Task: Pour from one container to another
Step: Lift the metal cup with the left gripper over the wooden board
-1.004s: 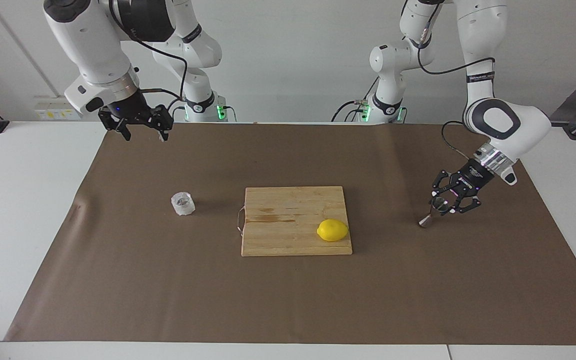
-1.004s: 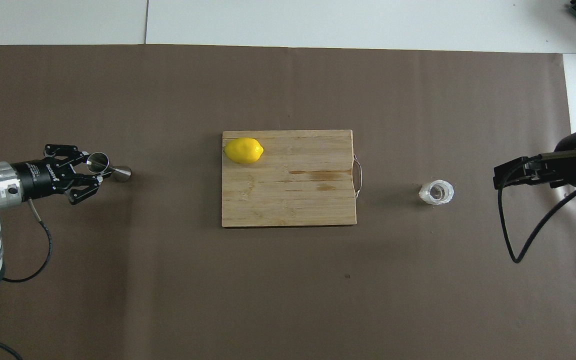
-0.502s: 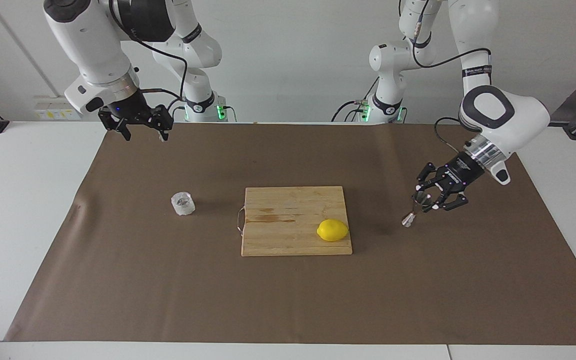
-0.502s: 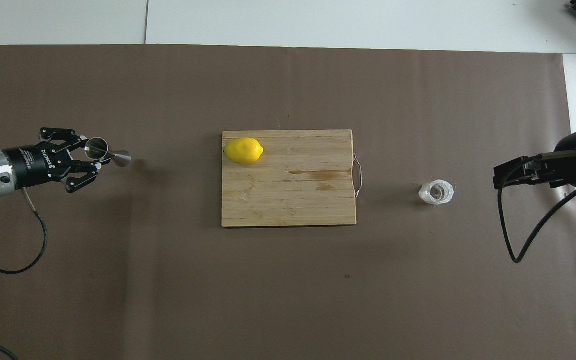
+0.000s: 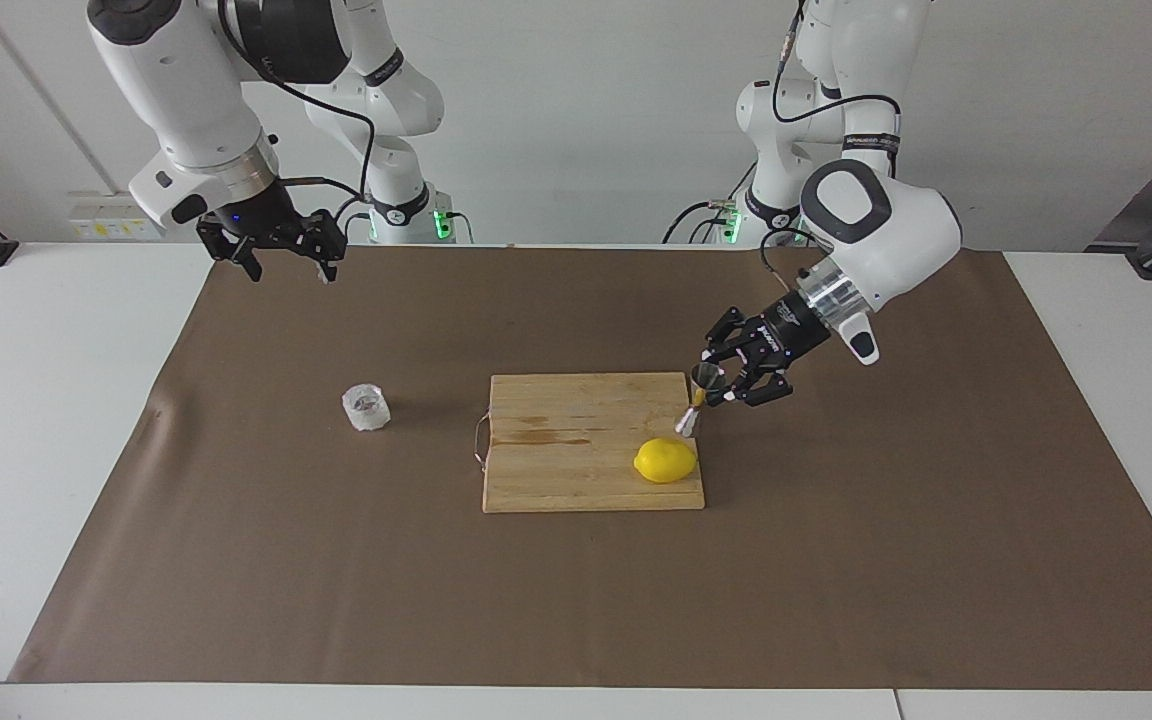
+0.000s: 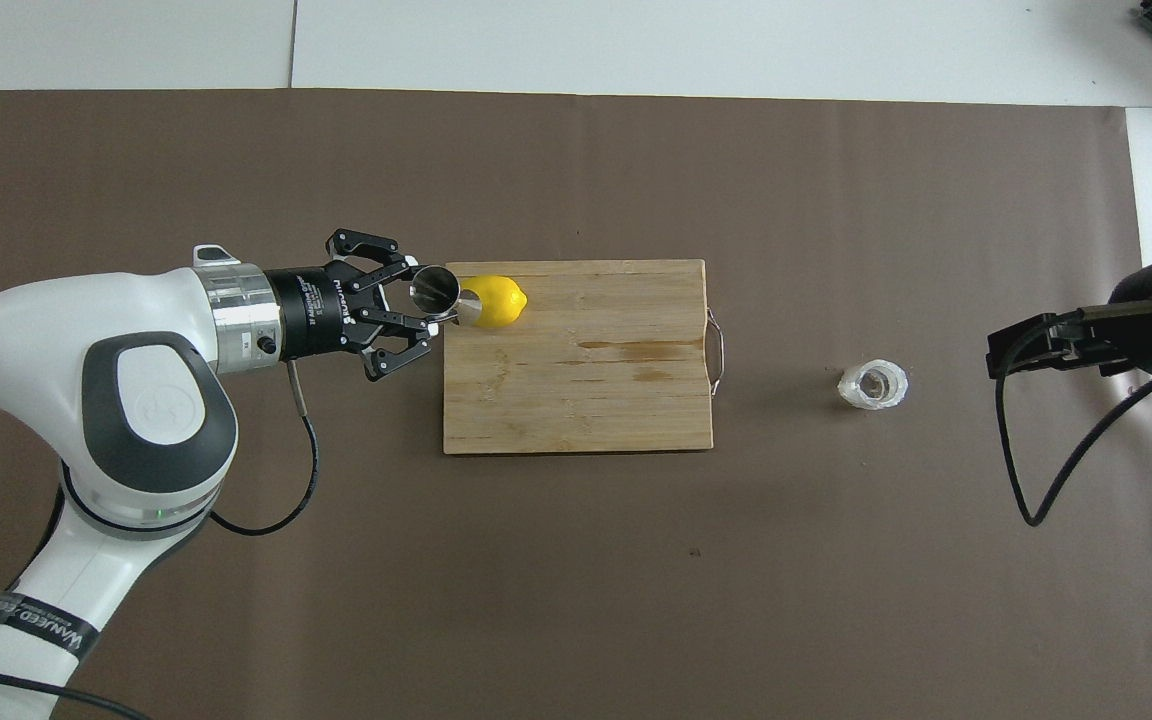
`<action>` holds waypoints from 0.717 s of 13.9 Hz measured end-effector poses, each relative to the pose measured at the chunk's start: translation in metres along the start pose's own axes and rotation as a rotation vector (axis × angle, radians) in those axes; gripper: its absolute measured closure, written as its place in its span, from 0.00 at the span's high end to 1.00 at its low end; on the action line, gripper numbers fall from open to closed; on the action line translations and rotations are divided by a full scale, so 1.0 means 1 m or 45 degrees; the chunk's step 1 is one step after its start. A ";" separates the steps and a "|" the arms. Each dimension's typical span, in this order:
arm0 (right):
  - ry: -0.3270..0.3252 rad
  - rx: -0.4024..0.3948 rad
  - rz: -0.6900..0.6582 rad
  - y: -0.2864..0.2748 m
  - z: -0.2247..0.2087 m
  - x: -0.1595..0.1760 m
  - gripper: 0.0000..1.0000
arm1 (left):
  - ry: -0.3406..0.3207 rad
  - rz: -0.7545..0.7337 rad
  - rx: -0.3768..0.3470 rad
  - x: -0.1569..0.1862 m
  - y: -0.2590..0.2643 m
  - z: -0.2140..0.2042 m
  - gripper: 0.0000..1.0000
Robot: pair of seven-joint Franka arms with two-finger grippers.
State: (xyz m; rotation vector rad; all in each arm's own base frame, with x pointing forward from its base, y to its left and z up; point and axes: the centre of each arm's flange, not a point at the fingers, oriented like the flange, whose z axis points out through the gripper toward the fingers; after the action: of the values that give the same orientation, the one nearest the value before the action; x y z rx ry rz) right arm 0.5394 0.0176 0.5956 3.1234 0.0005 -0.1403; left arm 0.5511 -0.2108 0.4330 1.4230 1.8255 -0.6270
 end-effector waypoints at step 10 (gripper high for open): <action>0.000 0.000 0.000 0.000 0.000 0.000 1.00 | 0.038 -0.134 -0.188 -0.075 -0.106 0.117 0.46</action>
State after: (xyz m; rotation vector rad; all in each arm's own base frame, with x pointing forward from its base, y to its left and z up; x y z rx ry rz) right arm 0.5394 0.0176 0.5956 3.1234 0.0005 -0.1403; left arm 0.4869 -0.3725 0.4141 1.2520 1.9383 -0.5143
